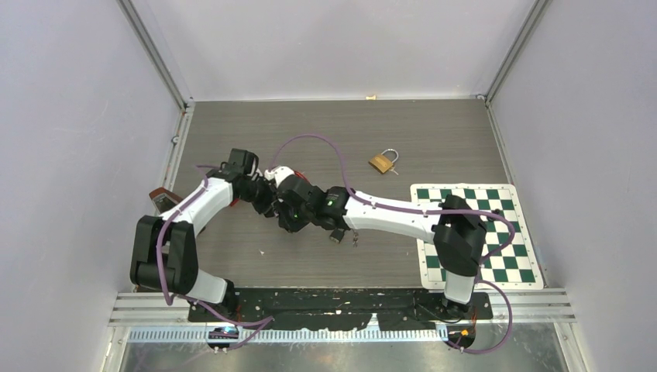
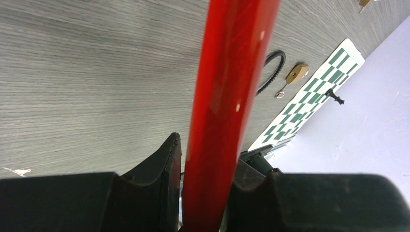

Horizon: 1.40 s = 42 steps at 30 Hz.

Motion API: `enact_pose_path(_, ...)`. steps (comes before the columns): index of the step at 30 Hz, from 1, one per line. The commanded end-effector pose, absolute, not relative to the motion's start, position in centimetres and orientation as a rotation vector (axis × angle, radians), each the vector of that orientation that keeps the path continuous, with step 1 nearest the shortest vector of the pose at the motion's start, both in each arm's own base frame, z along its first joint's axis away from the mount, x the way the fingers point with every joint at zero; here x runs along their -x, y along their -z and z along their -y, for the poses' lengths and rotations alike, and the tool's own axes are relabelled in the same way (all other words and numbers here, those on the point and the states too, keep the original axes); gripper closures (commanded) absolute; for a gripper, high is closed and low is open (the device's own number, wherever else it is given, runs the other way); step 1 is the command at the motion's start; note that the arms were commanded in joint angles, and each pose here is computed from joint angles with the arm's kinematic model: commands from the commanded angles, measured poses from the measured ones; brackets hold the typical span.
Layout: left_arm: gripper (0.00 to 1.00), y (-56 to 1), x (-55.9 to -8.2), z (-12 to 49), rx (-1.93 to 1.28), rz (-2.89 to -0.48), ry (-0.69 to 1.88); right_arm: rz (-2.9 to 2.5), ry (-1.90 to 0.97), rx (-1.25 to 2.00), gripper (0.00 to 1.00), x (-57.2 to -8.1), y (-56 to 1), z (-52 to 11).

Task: Lock with the key
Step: Lock the lock.

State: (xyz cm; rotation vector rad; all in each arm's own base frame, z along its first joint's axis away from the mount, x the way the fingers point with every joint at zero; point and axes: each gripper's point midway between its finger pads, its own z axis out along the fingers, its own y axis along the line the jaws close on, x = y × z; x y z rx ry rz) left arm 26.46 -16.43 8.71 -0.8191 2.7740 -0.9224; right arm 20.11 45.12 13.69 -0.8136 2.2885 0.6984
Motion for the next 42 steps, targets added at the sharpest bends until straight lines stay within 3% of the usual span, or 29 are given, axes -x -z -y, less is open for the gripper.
enact_pose_path(1, 1.0, -9.8, -27.8, 16.5, 0.834, -2.747, 0.926, -2.093, -0.413, 0.938, 0.95, -22.8, -16.2, -44.1)
enact_pose_path(4, 1.0, -9.6, -27.8, 16.5, 0.845, -2.765, 0.924, -1.96, -0.115, 1.072, 0.95, -24.2, -16.5, -43.0)
enact_pose_path(10, 1.0, -9.5, -27.9, 16.6, 0.858, -2.782, 0.919, -1.815, 0.151, 1.107, 0.95, -26.3, -18.5, -41.8)
enact_pose_path(24, 1.0, -8.6, -28.2, 17.2, 0.942, -2.805, 0.955, -1.334, 0.362, 1.238, 0.95, -25.8, -22.1, -43.4)
enact_pose_path(31, 1.0, -8.5, -28.6, 17.3, 0.944, -2.808, 0.953, -1.307, 0.316, 1.194, 0.93, -25.5, -23.3, -44.1)
enact_pose_path(32, 1.0, -8.5, -28.7, 17.3, 0.942, -2.807, 0.952, -1.33, 0.283, 1.178, 0.89, -25.4, -23.6, -44.0)
enact_pose_path(33, 1.0, -8.4, -28.7, 17.3, 0.942, -2.808, 0.948, -1.341, 0.257, 1.16, 0.69, -25.2, -24.2, -43.8)
enact_pose_path(34, 1.0, -8.5, -28.8, 17.3, 0.94, -2.807, 0.948, -1.372, 0.205, 1.162, 0.58, -24.9, -23.7, -43.8)
enact_pose_path(35, 1.0, -8.5, -28.8, 17.3, 0.941, -2.805, 0.95, -1.381, 0.156, 1.14, 0.4, -24.7, -24.7, -43.4)
enact_pose_path(37, 1.0, -8.5, -28.9, 17.4, 0.936, -2.803, 0.958, -1.418, 0.009, 1.162, 0.18, -23.7, -24.4, -43.3)
enact_pose_path(39, 1.0, -8.6, -29.1, 17.4, 0.931, -2.797, 0.965, -1.458, -0.094, 1.159, 0.08, -23.0, -24.2, -42.7)
enact_pose_path(42, 1.0, -8.7, -29.3, 17.5, 0.927, -2.793, 0.969, -1.518, -0.231, 1.138, 0.07, -22.1, -24.2, -41.2)
